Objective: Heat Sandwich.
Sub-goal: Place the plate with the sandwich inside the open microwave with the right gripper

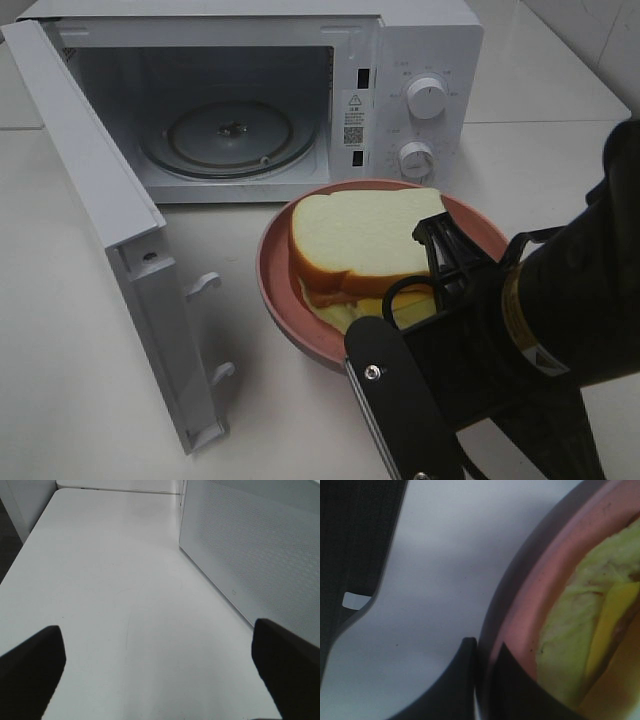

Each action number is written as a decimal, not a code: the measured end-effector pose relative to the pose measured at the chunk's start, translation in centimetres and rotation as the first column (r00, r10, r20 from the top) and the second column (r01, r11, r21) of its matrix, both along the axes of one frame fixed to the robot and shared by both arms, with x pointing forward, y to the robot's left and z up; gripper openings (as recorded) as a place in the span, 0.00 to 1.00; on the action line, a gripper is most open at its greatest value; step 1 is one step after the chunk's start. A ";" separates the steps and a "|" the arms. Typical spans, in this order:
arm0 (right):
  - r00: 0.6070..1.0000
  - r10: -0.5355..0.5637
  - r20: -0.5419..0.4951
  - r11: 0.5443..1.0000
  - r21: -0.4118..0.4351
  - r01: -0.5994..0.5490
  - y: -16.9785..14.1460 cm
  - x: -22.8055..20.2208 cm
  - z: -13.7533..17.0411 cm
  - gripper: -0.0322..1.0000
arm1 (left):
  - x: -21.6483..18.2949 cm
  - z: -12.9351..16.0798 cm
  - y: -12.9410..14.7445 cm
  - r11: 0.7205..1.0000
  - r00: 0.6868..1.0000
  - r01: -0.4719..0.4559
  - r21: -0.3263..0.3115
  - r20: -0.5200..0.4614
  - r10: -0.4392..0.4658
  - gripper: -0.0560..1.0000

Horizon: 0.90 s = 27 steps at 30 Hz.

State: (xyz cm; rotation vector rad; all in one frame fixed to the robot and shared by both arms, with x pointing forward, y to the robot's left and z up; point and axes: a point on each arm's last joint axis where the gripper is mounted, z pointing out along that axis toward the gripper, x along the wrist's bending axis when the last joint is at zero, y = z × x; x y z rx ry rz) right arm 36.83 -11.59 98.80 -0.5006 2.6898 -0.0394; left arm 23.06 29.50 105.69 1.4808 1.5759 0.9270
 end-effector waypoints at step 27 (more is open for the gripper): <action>0.970 0.242 0.011 0.968 -0.075 -0.241 -4.0 5.5 -0.2 0.07 | 0.0 0.0 0.0 1.000 1.000 0.000 0.000 0.000 0.000 0.96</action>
